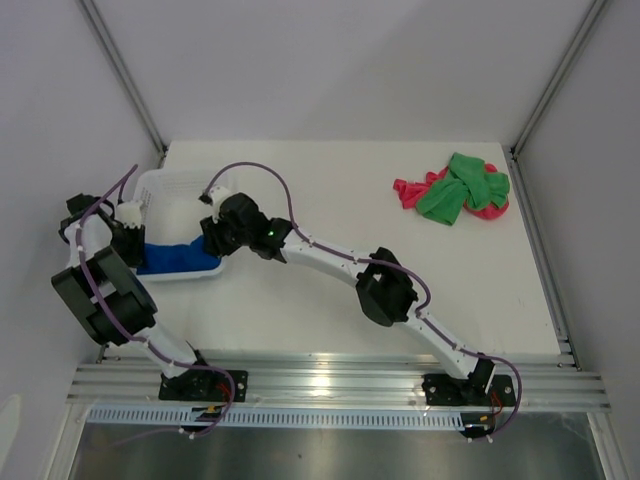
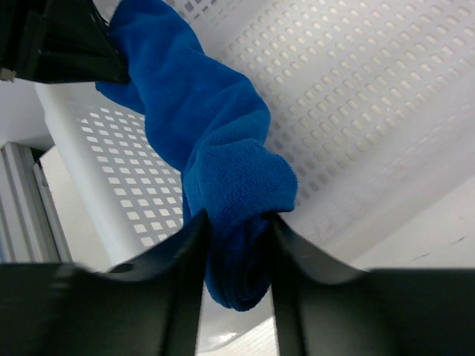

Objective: Roll the towels
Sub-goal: Place the rolled towel into the container

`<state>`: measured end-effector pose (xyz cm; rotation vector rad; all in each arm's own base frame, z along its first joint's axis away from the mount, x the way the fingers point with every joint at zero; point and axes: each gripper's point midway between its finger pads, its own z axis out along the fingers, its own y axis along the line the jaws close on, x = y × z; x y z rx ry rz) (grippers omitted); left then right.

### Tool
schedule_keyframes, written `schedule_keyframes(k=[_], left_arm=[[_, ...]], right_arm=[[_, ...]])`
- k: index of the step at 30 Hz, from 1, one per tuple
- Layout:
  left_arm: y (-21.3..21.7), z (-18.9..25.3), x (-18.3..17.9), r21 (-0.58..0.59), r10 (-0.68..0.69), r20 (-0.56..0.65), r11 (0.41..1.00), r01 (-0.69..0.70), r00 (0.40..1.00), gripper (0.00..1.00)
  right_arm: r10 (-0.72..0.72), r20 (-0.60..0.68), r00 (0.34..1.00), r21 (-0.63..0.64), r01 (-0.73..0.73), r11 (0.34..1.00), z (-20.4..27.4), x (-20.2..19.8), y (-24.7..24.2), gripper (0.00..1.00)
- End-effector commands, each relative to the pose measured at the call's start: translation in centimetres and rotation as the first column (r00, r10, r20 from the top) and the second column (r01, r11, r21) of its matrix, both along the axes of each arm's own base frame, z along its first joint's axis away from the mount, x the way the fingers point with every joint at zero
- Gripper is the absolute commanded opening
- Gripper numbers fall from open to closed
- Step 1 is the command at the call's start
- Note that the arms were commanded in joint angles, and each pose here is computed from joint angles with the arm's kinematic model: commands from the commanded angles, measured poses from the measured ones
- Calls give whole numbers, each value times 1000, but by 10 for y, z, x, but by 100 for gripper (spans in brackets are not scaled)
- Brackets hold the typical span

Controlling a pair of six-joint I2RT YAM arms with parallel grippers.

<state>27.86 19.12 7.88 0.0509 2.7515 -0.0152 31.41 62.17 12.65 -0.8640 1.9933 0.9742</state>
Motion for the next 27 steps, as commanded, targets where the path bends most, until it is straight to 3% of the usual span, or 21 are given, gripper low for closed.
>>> schedule_keyframes(k=[1, 5, 11, 18, 23, 24, 27], left_arm=[[24, 15, 15, 103, 19, 54, 994, -25, 998, 29], [29, 34, 23, 135, 41, 127, 989, -59, 991, 32], [32, 67, 27, 182, 57, 208, 979, -96, 976, 45], [14, 97, 30, 150, 20, 289, 987, -66, 957, 45], [-31, 72, 32, 99, -115, 227, 991, 95, 967, 31], [-40, 66, 34, 83, -136, 218, 989, 121, 966, 29], [-70, 52, 36, 6, -182, 211, 983, 185, 960, 27]], right_arm=[[-32, -25, 999, -104, 29, 994, -33, 1, -15, 43], [-57, -15, 998, -97, 55, 994, -18, 3, -22, 52], [-105, 91, 990, -24, 108, 994, 42, 11, -34, 54], [-143, 184, 973, 13, 143, 990, 86, 15, -46, 55], [-184, 186, 965, 81, 172, 982, 107, 18, -55, 41], [-191, 168, 967, 63, 182, 981, 94, 19, -62, 38], [-222, 147, 964, 97, 210, 973, 97, 21, -78, 27]])
